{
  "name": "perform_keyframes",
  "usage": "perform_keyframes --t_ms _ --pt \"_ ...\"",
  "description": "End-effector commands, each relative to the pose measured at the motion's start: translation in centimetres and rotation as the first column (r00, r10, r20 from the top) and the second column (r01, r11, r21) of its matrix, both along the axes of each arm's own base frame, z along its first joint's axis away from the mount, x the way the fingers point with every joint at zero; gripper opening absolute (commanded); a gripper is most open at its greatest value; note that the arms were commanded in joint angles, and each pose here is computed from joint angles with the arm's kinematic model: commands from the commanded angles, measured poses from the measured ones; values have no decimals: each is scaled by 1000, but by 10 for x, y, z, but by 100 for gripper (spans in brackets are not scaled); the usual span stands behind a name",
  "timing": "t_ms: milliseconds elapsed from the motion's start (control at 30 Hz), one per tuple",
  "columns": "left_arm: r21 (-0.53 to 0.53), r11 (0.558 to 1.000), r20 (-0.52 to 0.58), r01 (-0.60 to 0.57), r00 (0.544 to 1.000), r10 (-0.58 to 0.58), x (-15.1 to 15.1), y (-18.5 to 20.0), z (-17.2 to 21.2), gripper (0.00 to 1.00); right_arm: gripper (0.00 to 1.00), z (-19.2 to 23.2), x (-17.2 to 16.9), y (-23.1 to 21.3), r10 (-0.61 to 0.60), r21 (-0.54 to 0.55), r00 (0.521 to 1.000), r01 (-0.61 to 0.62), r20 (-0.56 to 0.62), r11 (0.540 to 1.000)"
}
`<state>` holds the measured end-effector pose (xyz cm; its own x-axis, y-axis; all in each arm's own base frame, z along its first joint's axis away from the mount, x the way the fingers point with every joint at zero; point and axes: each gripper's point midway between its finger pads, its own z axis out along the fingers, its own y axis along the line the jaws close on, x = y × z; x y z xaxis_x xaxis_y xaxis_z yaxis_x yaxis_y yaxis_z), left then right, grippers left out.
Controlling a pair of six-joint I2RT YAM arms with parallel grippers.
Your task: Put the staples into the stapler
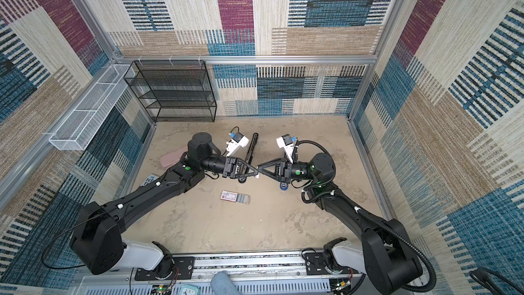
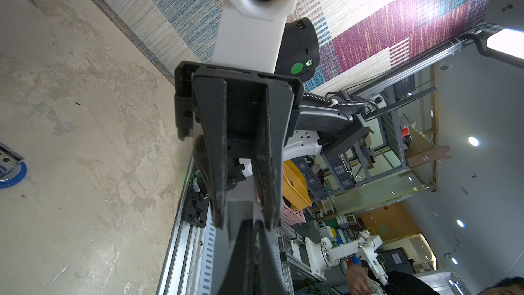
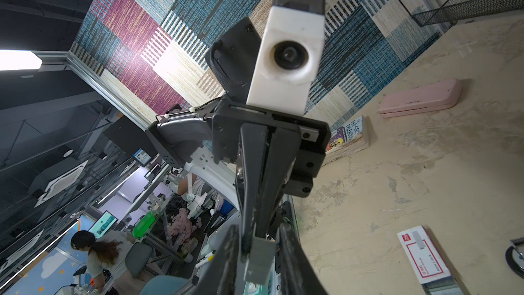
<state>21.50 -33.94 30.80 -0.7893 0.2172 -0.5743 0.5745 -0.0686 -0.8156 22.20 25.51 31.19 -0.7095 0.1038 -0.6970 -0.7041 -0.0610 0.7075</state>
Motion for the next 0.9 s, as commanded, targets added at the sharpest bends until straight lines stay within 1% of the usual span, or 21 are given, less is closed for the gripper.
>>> perform_keyframes --t_ms 0,133,167,233,500,867 --pt "-22 1000 22 18 1000 -18 -2 0 5 0 26 7 -6 0 22 11 999 -23 33 1000" --pt "-21 1000 20 19 1000 -19 -2 0 4 0 24 7 -5 0 20 12 999 -21 32 1000" --pt "-21 1000 21 20 1000 -20 -3 0 4 0 24 7 -5 0 20 12 999 -21 31 1000" --pt "-19 1000 19 20 1000 -20 -2 0 3 0 27 7 -4 0 18 13 1000 -18 26 1000" --pt "-16 1000 15 18 1000 -18 -2 -1 0 0 27 9 -2 1 17 20 1000 -18 18 1000" --pt "-16 1000 17 15 1000 -15 -1 -1 0 0 23 12 -5 0 19 29 1000 -19 21 999"
